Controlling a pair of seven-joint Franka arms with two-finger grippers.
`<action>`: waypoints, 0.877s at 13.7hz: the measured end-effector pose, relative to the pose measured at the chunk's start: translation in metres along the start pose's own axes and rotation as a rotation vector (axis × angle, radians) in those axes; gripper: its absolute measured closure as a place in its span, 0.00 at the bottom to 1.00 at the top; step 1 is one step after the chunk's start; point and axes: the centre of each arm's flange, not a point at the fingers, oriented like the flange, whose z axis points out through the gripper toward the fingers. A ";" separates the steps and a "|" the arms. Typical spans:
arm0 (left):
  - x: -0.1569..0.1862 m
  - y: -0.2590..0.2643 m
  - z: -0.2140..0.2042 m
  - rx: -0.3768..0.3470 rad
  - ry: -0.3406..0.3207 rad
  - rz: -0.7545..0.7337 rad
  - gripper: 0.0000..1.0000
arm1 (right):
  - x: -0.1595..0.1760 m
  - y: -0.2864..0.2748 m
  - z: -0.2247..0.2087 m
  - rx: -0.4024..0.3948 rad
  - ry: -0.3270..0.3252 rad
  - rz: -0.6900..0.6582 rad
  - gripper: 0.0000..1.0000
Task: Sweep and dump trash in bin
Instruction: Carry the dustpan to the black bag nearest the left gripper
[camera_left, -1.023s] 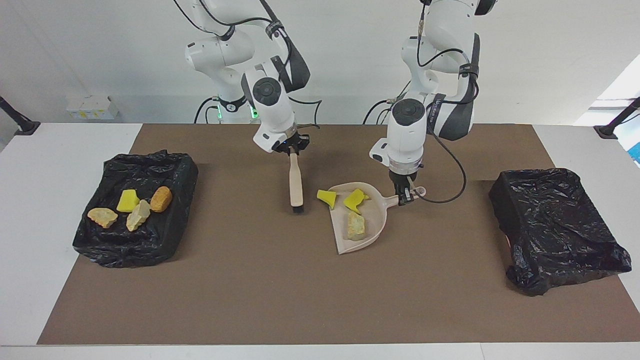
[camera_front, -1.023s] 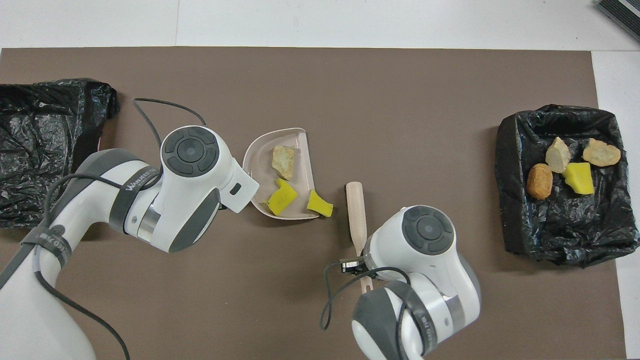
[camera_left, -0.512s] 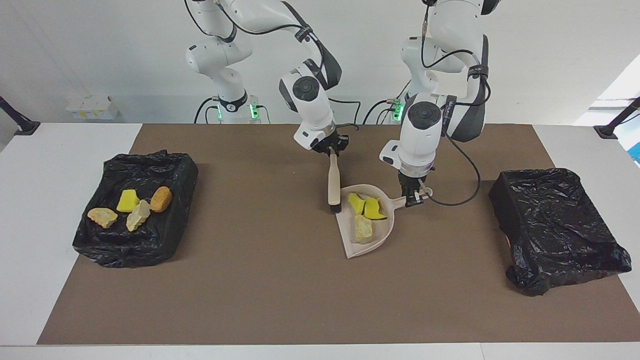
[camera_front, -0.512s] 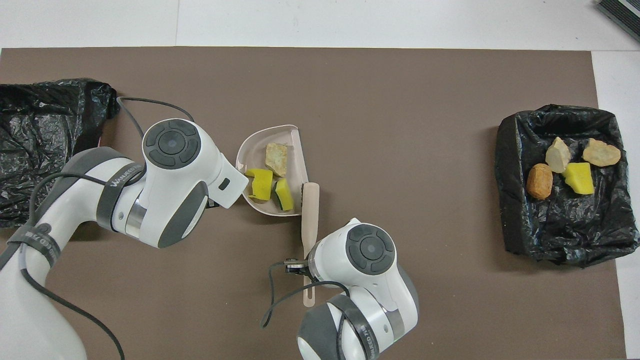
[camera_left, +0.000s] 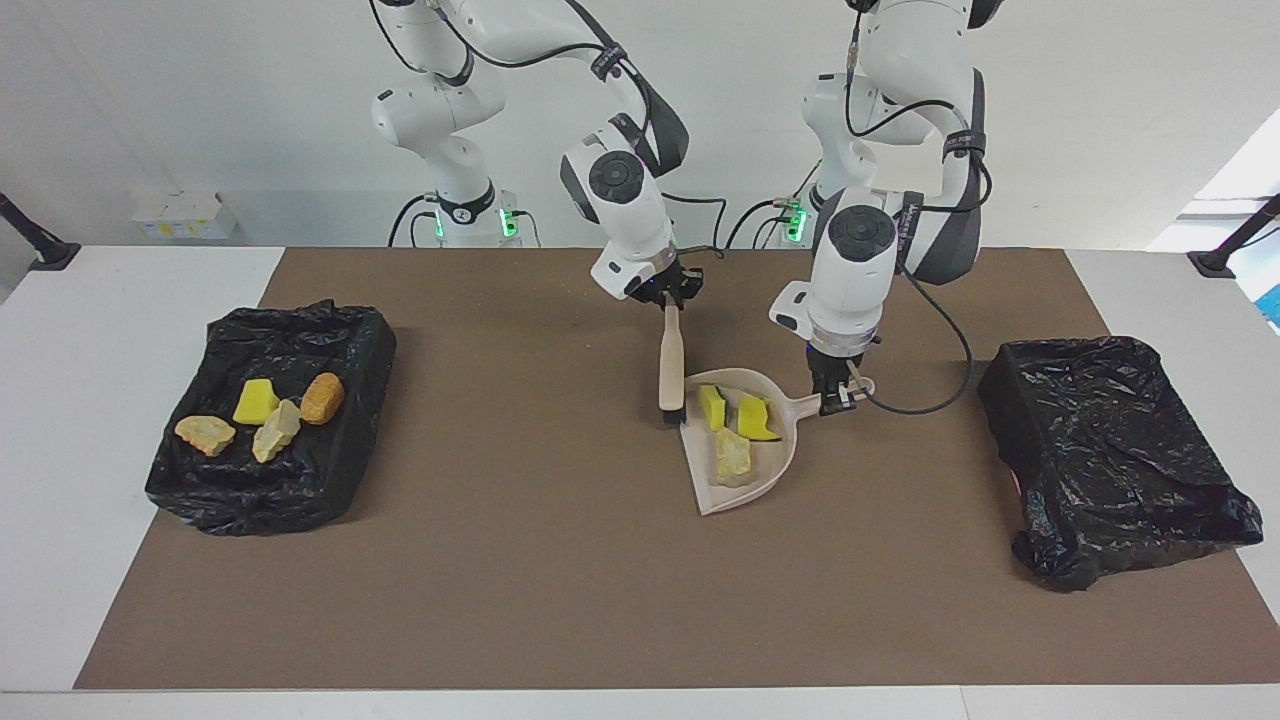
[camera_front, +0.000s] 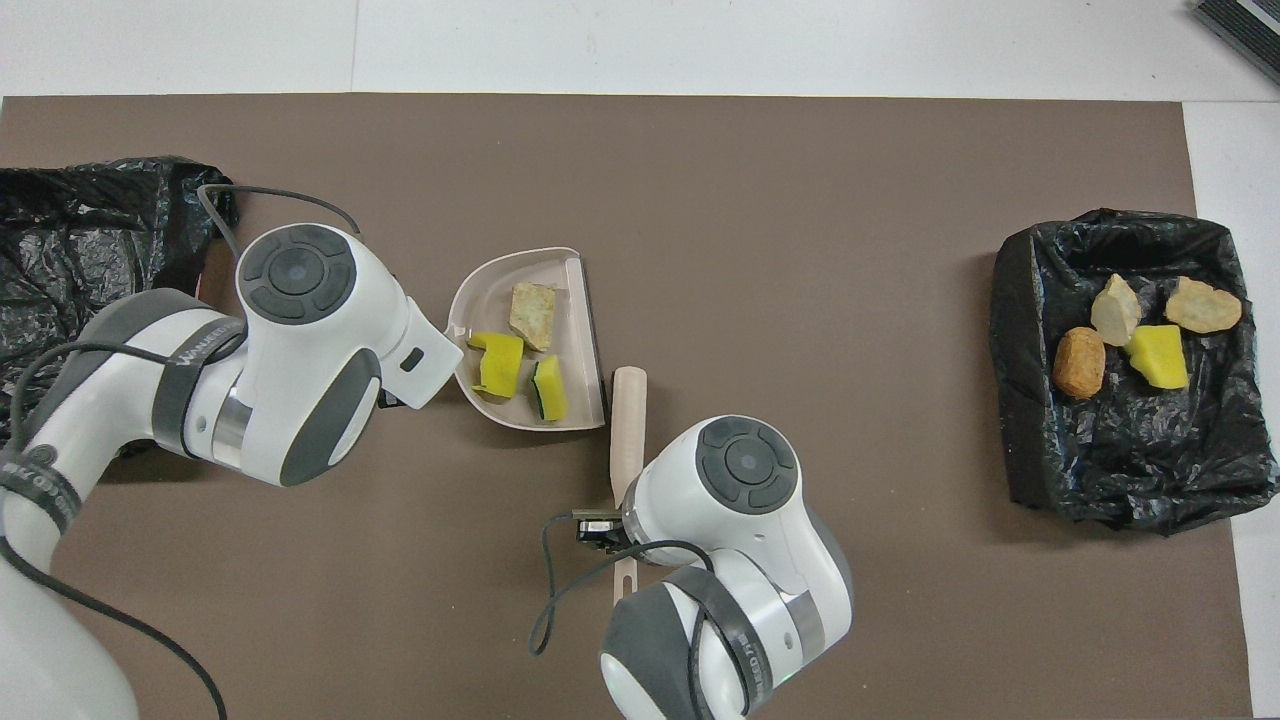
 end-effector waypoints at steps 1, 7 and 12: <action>-0.014 -0.004 -0.006 0.002 0.001 -0.004 0.69 | 0.000 0.005 -0.011 -0.009 -0.005 0.002 0.74; -0.142 -0.026 -0.051 0.036 0.003 0.032 0.69 | -0.039 -0.015 -0.019 -0.110 0.023 -0.054 0.74; -0.275 -0.039 -0.063 0.053 0.027 0.089 0.69 | -0.101 -0.047 0.027 -0.223 0.019 -0.104 0.74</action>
